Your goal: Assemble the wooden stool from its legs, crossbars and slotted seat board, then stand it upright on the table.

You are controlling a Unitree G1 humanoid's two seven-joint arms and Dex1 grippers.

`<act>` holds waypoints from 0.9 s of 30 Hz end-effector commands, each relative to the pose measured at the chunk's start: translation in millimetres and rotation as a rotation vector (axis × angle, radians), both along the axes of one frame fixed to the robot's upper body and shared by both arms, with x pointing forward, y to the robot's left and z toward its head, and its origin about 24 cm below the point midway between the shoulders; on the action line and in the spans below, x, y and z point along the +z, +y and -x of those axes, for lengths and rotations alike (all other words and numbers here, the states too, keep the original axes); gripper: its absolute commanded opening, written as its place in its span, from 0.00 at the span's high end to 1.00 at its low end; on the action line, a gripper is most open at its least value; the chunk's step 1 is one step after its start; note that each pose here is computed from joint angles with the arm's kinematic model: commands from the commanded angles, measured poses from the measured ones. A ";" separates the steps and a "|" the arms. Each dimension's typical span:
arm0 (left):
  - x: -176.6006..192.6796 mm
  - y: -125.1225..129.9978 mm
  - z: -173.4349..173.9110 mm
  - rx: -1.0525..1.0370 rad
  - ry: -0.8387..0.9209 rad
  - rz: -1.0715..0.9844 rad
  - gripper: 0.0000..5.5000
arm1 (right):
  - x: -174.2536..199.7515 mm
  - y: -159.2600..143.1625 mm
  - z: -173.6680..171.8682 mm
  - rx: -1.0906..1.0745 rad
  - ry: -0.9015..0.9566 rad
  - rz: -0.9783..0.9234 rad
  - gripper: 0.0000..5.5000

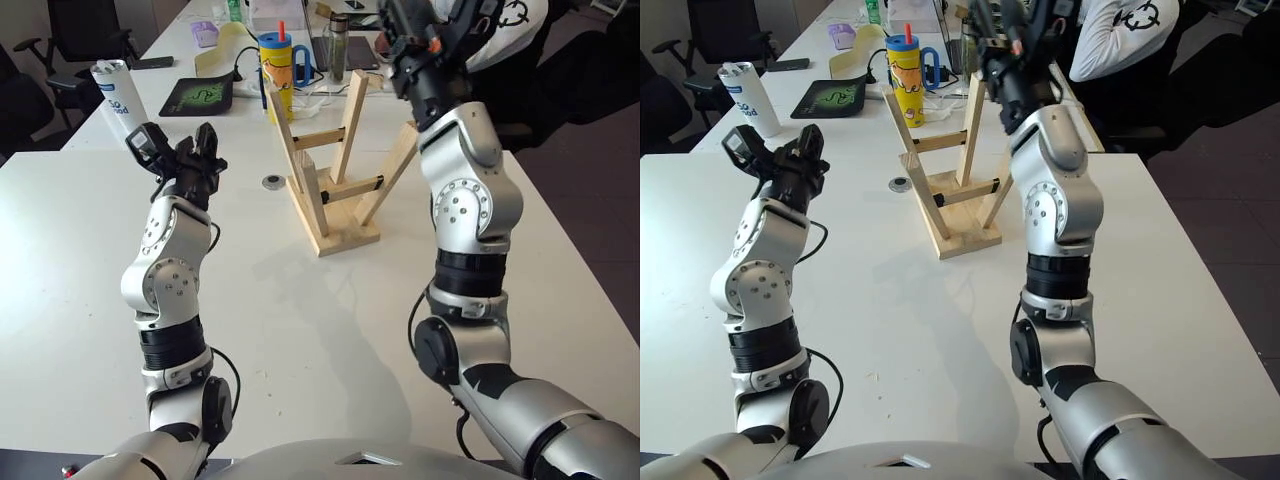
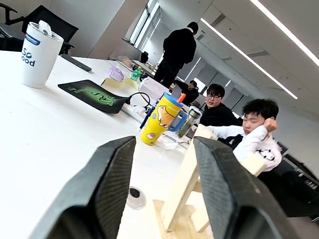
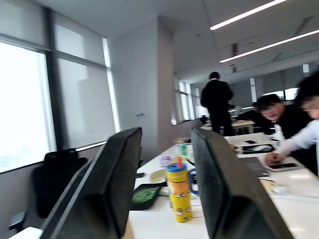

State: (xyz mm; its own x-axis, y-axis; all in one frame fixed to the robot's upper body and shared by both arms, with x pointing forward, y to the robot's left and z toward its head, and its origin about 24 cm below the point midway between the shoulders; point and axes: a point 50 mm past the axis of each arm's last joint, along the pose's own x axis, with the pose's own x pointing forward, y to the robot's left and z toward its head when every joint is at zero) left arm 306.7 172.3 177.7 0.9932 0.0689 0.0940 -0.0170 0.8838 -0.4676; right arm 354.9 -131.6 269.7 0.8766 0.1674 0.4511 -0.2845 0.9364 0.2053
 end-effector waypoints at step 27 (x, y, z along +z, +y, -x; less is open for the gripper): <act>-69.3 -23.8 2.8 -0.148 0.287 -0.375 0.99 | -189.7 11.5 8.8 0.167 0.614 0.550 1.00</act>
